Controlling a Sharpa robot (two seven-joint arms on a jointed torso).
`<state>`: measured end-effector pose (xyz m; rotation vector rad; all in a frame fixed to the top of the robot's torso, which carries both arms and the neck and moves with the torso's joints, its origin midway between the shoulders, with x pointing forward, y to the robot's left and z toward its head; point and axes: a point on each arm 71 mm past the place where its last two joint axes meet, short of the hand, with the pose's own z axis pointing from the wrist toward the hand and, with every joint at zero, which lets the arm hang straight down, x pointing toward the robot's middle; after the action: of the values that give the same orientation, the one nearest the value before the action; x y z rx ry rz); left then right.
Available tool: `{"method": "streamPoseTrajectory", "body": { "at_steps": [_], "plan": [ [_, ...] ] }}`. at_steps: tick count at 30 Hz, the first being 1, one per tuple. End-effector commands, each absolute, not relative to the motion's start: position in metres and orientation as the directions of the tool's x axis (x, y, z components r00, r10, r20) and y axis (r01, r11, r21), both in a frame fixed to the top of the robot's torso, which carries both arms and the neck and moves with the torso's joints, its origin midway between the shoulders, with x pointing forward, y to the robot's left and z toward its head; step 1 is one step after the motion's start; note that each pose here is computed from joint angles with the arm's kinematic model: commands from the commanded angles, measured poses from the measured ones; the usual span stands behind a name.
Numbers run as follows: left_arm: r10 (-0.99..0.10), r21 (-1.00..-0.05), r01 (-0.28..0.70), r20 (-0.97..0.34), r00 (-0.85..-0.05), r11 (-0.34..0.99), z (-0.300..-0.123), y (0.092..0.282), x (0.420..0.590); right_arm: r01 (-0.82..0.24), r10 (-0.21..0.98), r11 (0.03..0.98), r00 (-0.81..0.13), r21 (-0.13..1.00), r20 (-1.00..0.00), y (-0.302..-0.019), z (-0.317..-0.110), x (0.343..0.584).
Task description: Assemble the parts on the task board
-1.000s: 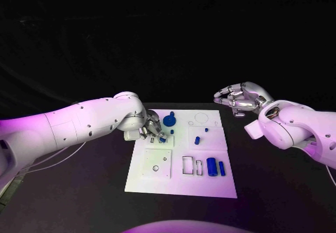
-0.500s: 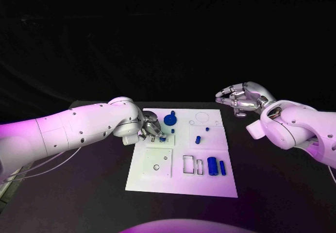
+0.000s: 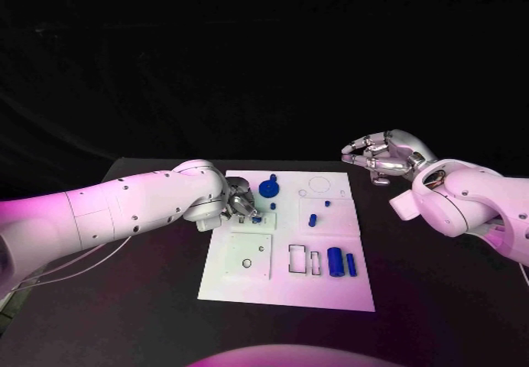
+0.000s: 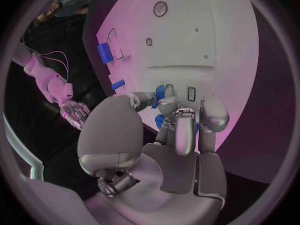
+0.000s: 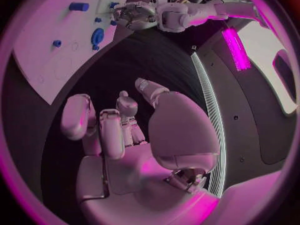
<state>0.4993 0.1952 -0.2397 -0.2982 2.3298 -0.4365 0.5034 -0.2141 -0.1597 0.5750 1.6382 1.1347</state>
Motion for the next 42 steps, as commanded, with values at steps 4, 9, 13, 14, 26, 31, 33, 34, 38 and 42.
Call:
{"method": "streamPoseTrajectory", "body": {
  "at_steps": [4,9,13,14,26,31,33,34,38,42],
  "plan": [
    [-0.310,-0.365,-0.069,-0.660,-0.684,0.929,-0.2394,0.1952,0.5001,-0.165,0.799,0.442,-0.375,0.882,-0.470,-0.2130,-0.1601,0.5024],
    [-0.293,-0.348,-0.064,-0.659,-0.693,0.935,-0.2403,0.1960,0.4991,-0.161,0.799,0.446,-0.371,0.880,-0.473,-0.2137,-0.1604,0.5025],
    [-0.286,-0.341,-0.063,-0.658,-0.697,0.938,-0.2406,0.1961,0.4989,-0.159,0.799,0.449,-0.369,0.879,-0.475,-0.2143,-0.1605,0.5027],
    [-0.283,-0.338,-0.062,-0.657,-0.699,0.939,-0.2407,0.1961,0.4987,-0.158,0.799,0.450,-0.368,0.879,-0.476,-0.2144,-0.1606,0.5028],
    [-0.267,-0.320,-0.058,-0.660,-0.702,0.945,-0.2412,0.1970,0.4988,-0.156,0.798,0.454,-0.368,0.877,-0.478,-0.2144,-0.1612,0.5032],
    [-0.264,-0.318,-0.057,-0.662,-0.702,0.947,-0.2411,0.1964,0.4988,-0.156,0.797,0.454,-0.368,0.877,-0.478,-0.2144,-0.1614,0.5031],
    [-0.262,-0.316,-0.056,-0.661,-0.703,0.947,-0.2412,0.1960,0.4987,-0.156,0.797,0.454,-0.368,0.877,-0.478,-0.2144,-0.1615,0.5031],
    [-0.260,-0.315,-0.055,-0.661,-0.704,0.948,-0.2413,0.1958,0.4986,-0.156,0.797,0.454,-0.368,0.877,-0.478,-0.2145,-0.1615,0.5031],
    [-0.255,-0.312,-0.052,-0.659,-0.708,0.949,-0.2416,0.1951,0.4982,-0.156,0.797,0.454,-0.368,0.877,-0.478,-0.2146,-0.1616,0.5031],
    [-0.246,-0.305,-0.048,-0.655,-0.715,0.951,-0.2421,0.1944,0.4975,-0.156,0.797,0.454,-0.369,0.877,-0.478,-0.2145,-0.1618,0.5030]
  ]
}}
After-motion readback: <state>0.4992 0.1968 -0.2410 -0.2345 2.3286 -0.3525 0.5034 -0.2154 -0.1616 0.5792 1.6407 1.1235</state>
